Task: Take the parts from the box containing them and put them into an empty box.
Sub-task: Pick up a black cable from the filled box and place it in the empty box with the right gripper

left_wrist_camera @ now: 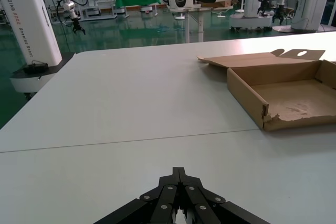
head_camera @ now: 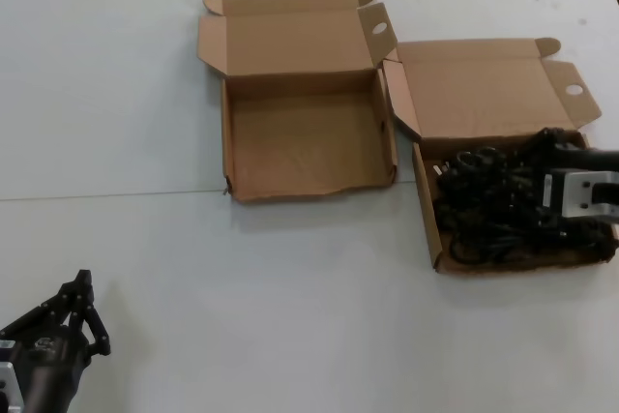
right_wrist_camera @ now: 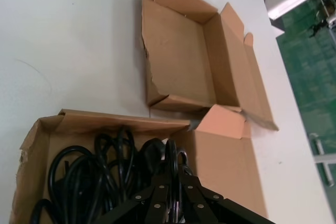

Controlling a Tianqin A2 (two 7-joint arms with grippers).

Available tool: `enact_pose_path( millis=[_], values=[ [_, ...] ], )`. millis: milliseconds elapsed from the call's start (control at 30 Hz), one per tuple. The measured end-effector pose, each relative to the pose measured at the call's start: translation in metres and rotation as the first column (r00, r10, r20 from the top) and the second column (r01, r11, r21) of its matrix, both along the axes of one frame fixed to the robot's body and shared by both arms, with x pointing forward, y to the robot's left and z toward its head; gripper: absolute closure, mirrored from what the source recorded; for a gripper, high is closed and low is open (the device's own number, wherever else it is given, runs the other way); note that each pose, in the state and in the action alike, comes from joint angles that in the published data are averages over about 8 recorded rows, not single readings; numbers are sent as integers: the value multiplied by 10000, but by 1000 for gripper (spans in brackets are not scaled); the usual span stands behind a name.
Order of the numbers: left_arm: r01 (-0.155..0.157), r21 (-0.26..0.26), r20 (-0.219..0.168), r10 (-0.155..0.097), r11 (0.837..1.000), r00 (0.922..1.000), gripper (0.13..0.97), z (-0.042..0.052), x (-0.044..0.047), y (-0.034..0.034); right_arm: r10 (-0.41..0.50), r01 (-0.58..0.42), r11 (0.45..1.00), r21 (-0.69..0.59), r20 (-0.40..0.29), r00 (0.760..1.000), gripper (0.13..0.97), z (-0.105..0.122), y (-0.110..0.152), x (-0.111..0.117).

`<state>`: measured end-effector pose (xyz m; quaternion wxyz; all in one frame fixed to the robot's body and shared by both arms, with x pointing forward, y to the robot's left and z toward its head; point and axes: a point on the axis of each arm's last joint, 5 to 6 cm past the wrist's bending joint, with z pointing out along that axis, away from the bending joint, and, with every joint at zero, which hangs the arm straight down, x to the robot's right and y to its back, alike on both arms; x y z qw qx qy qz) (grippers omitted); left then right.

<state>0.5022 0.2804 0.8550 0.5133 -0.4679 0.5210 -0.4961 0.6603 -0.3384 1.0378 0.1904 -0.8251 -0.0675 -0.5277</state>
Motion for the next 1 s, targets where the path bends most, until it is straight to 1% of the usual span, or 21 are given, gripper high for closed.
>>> enact_pose_path(
  millis=[133, 267, 400, 533, 667, 767, 1000],
  values=[
    [0, 0, 0, 0, 10000, 10000, 941, 0, 0, 0, 224, -210, 9991, -373, 358, 9991, 931, 128, 24, -89],
    [0, 0, 0, 0, 10000, 10000, 941, 0, 0, 0, 565, -507, 9963, -696, 839, 9949, 934, 310, 89, -201],
    [0, 0, 0, 0, 10000, 10000, 941, 0, 0, 0, 956, -853, 9932, -793, 1370, 9859, 934, 514, 210, -300],
    [0, 0, 0, 0, 10000, 10000, 941, 0, 0, 0, 1324, -1221, 9904, -655, 1872, 9734, 934, 697, 380, -343],
    [0, 0, 0, 0, 10000, 10000, 941, 0, 0, 0, 1657, -1610, 9862, -392, 2248, 9602, 934, 818, 589, -301],
    [0, 0, 0, 0, 10000, 10000, 941, 0, 0, 0, 1880, -1904, 9816, -132, 2396, 9525, 934, 853, 754, -225],
    [0, 0, 0, 0, 10000, 10000, 941, 0, 0, 0, 2263, -2487, 9660, 707, 2345, 9454, 934, 798, 1111, -2]
  ],
)
